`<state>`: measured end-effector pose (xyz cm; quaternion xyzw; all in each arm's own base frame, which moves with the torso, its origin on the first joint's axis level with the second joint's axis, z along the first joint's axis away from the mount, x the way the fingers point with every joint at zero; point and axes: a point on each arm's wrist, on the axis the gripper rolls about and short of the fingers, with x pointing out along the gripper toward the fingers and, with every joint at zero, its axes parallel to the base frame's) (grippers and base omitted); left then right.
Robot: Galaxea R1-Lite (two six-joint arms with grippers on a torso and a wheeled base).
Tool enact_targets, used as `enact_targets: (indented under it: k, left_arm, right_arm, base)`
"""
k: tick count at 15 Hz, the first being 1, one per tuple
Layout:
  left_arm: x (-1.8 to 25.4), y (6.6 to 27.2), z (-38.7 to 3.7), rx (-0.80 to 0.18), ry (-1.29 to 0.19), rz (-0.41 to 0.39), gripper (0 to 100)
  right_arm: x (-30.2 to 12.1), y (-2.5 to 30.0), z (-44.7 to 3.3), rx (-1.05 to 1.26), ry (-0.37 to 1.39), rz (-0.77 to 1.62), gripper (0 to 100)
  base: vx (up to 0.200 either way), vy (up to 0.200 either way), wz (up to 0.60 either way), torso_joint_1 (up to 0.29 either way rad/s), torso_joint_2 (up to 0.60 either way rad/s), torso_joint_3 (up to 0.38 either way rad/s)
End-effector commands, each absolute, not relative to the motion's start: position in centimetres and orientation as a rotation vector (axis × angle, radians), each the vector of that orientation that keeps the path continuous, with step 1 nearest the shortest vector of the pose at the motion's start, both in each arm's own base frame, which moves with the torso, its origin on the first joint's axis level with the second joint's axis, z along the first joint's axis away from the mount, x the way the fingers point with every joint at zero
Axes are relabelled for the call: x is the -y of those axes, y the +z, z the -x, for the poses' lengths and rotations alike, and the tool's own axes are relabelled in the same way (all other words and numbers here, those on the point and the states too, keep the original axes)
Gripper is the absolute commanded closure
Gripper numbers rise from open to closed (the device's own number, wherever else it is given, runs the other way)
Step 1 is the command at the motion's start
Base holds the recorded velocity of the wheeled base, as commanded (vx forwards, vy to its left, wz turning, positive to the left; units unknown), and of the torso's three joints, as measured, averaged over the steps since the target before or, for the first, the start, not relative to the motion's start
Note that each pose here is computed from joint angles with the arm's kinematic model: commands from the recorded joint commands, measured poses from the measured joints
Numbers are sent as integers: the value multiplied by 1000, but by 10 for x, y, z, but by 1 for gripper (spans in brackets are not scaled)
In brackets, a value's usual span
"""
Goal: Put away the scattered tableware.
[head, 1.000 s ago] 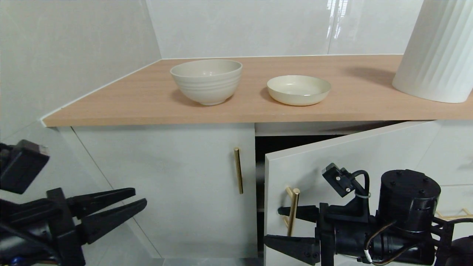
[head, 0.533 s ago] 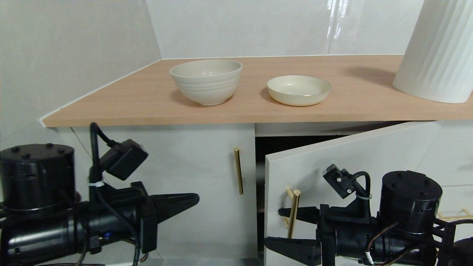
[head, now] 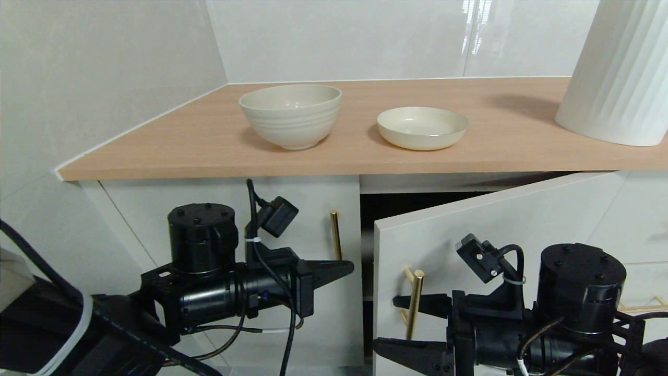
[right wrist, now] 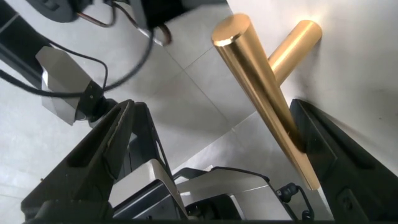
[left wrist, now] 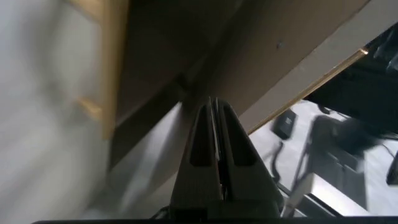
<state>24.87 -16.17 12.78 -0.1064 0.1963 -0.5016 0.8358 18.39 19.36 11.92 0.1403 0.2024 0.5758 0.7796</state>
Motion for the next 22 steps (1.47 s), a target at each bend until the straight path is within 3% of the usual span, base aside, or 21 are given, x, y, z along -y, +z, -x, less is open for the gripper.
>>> enact_targets:
  k: [1, 7, 14, 18, 20, 22]
  left_arm:
    - [173, 121, -252, -437, -1081, 222, 100]
    - [213, 113, -269, -422, -1106, 206, 100]
    - [229, 122, -264, -354, -1153, 205, 100]
    - [232, 126, -261, -328, -1167, 206, 100]
    - [234, 124, -261, -334, -1172, 204, 100]
    - [234, 124, -260, -332, -1172, 205, 100]
  right_arm:
    - [-194, 117, -184, -447, 1245, -301, 0]
    - [-192, 114, -182, -458, 1243, -296, 0]
    - [-190, 111, -187, -464, 1221, -297, 0]
    - [-171, 113, -200, -339, 1106, -215, 0]
    - [-158, 126, -194, -259, 995, -192, 0]
    - [-145, 141, -176, -205, 998, -200, 0]
  base:
    - [0, 0, 0, 0, 0, 0]
    - [0, 0, 0, 0, 0, 0]
    - [0, 0, 0, 0, 0, 0]
    - [0, 0, 0, 0, 0, 0]
    - [0, 0, 0, 0, 0, 0]
    - [0, 0, 0, 0, 0, 0]
